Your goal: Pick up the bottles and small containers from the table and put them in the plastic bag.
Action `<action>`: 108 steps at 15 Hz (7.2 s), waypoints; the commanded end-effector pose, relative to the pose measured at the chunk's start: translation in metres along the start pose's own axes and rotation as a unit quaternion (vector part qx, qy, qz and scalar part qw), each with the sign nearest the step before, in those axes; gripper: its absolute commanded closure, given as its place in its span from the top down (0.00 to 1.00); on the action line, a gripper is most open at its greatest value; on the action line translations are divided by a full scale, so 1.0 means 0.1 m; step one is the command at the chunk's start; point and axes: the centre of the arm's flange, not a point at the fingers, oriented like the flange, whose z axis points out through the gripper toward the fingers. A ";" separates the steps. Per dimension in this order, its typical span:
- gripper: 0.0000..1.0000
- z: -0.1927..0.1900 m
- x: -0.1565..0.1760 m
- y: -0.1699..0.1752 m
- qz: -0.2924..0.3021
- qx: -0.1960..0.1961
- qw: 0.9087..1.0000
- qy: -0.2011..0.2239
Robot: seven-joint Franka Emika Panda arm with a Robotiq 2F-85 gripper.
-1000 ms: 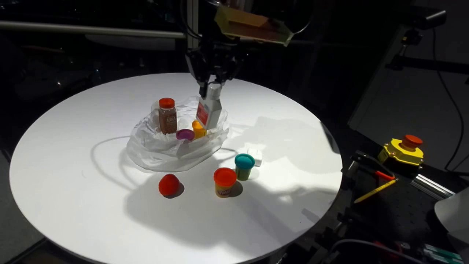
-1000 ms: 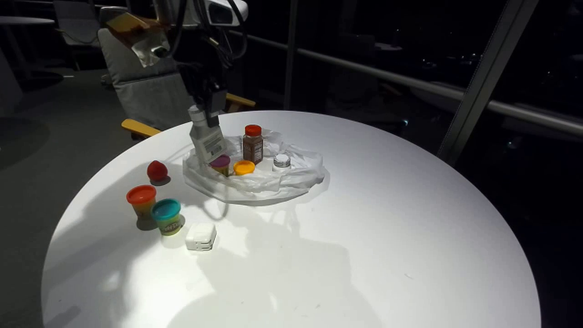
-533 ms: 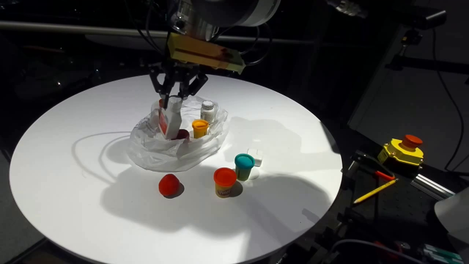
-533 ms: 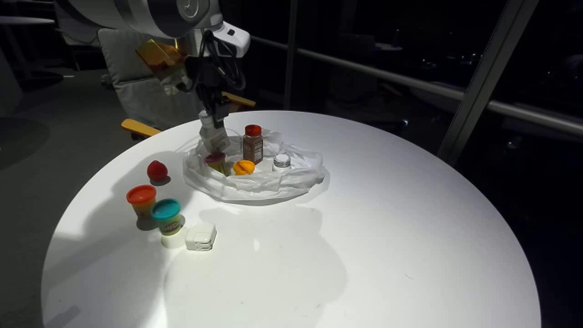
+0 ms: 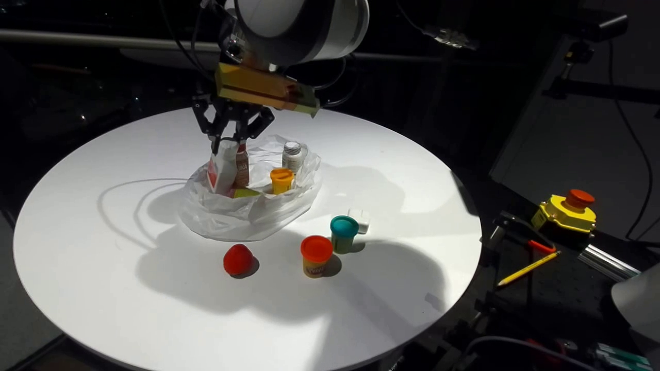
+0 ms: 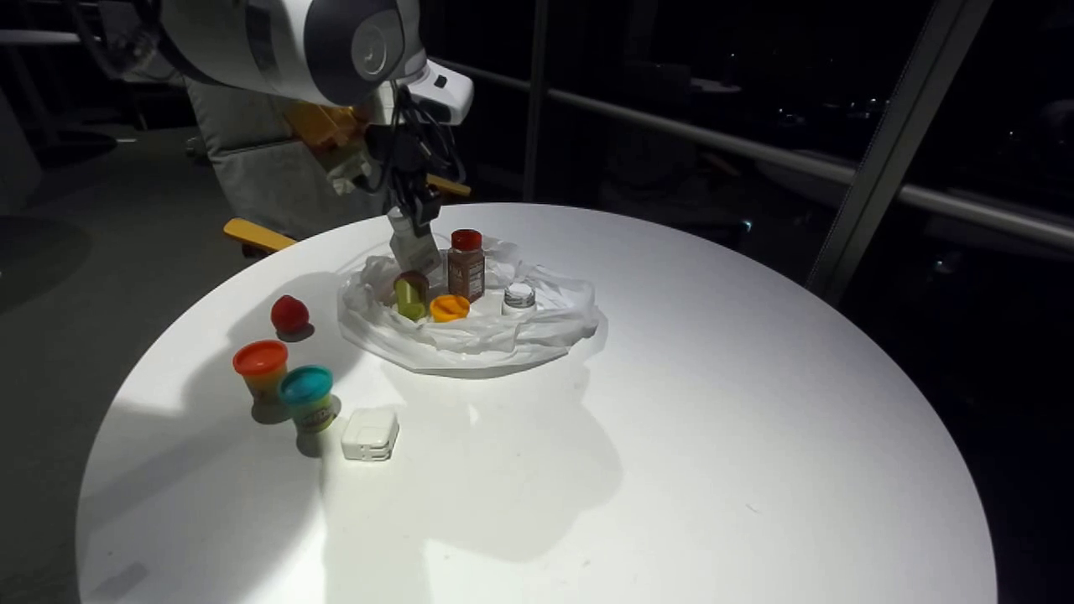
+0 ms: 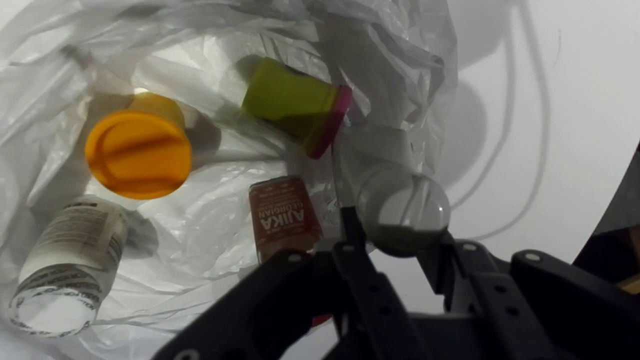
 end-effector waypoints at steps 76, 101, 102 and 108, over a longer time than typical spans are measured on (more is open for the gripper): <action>0.91 0.29 -1.41 1.90 -0.355 -0.062 0.916 -0.177; 0.26 -0.37 -0.46 0.60 -0.167 0.054 0.983 0.054; 0.26 -0.33 -0.39 0.58 -0.160 0.057 0.983 0.065; 0.76 -0.06 -0.06 0.51 -0.128 0.067 0.985 0.094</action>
